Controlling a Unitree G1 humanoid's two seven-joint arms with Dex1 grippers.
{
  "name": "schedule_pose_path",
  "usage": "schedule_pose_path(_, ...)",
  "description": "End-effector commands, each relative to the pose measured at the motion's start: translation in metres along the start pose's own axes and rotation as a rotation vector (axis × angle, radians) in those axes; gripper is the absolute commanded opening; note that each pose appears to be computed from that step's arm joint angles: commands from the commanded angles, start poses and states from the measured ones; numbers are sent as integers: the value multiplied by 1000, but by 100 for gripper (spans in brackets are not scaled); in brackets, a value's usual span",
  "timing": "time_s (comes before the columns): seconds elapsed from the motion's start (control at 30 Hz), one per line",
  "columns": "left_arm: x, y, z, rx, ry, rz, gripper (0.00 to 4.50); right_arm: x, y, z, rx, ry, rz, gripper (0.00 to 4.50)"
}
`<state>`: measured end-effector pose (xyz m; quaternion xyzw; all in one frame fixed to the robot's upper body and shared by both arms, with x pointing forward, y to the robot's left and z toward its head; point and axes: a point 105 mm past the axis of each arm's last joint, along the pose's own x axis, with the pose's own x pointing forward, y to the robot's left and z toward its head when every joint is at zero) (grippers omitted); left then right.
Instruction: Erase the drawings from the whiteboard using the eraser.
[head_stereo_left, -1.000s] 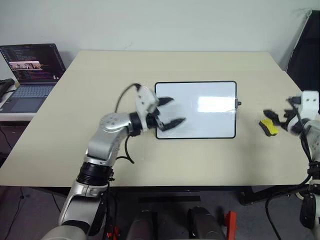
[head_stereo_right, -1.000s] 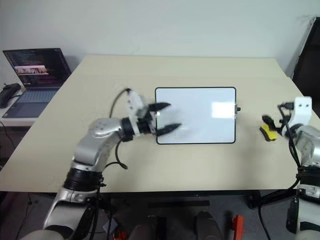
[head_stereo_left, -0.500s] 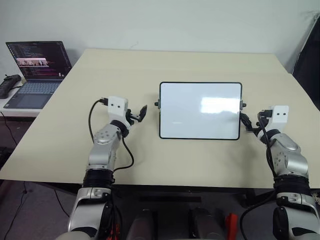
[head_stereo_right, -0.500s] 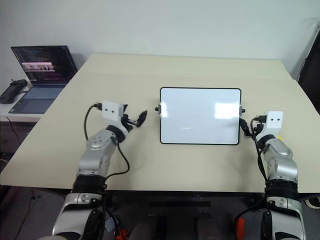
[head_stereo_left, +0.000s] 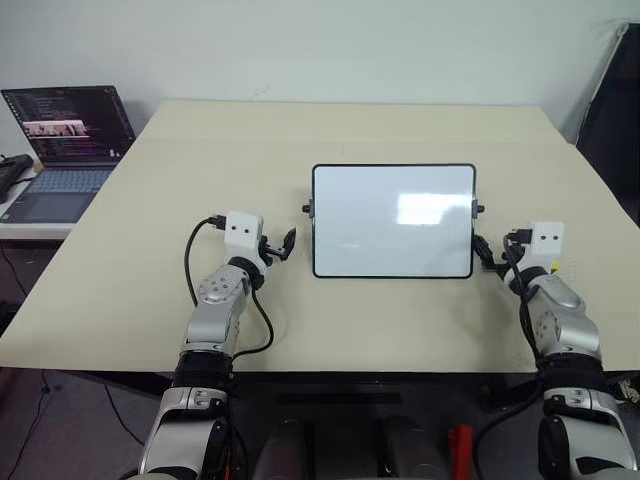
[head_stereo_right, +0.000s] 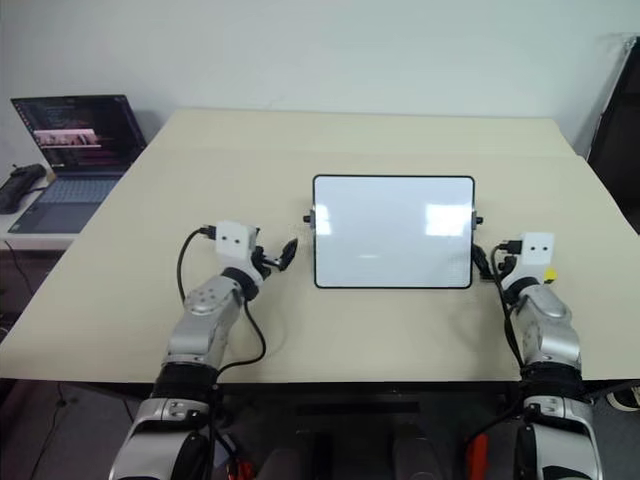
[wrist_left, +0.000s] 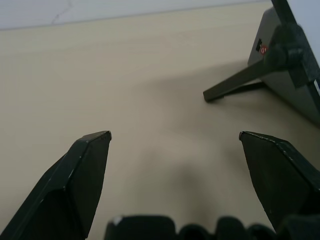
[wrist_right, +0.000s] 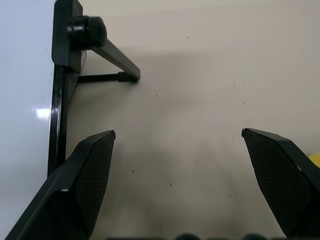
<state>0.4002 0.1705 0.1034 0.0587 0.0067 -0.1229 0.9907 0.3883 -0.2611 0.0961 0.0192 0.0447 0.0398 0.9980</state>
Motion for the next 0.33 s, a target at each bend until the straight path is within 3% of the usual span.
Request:
schedule_pose_path(0.03,4,4,8,36,-27,12,450,7,10,-1,-20,3,12,446)
schedule_pose_path(0.33,6,-2,9,31,-32,13,450,8,5,-12,-21,33,-8,446)
